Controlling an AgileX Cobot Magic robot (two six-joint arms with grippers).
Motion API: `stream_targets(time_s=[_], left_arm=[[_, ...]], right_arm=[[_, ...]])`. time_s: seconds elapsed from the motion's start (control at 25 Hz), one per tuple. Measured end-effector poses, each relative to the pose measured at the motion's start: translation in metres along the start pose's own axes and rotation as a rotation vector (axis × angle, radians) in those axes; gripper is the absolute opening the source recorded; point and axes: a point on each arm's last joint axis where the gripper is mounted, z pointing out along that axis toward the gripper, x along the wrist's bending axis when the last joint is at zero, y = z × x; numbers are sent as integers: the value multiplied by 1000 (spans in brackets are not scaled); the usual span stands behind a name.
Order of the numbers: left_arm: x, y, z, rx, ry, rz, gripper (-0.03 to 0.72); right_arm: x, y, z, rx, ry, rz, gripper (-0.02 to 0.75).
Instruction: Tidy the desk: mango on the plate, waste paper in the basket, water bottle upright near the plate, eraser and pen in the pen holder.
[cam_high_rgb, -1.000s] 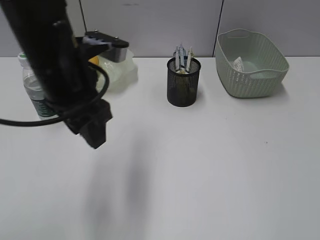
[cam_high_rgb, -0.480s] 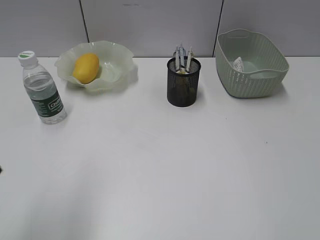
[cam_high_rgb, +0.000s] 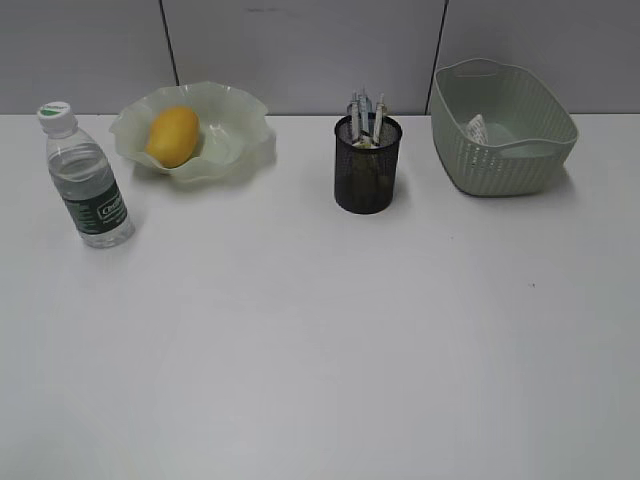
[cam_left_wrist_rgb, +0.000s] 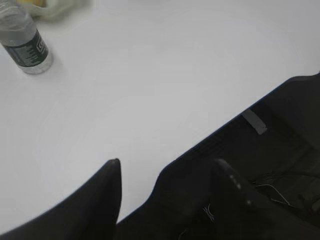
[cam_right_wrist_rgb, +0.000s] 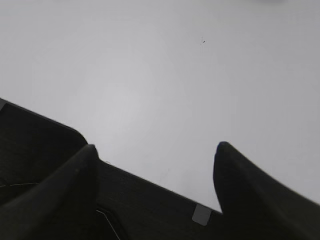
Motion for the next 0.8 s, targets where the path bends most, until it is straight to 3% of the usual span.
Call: stream_targets(time_s=[0.2, 0.36, 0.8], left_arm=[[3, -24, -2, -15, 17, 7, 432], [4, -37, 14, 48, 23, 5, 433], [6, -34, 27, -40, 39, 14, 433]], right_arm=[[0, 0, 0, 0, 0, 0, 559], [0, 0, 0, 0, 0, 0, 559], [0, 0, 0, 0, 0, 0, 559]])
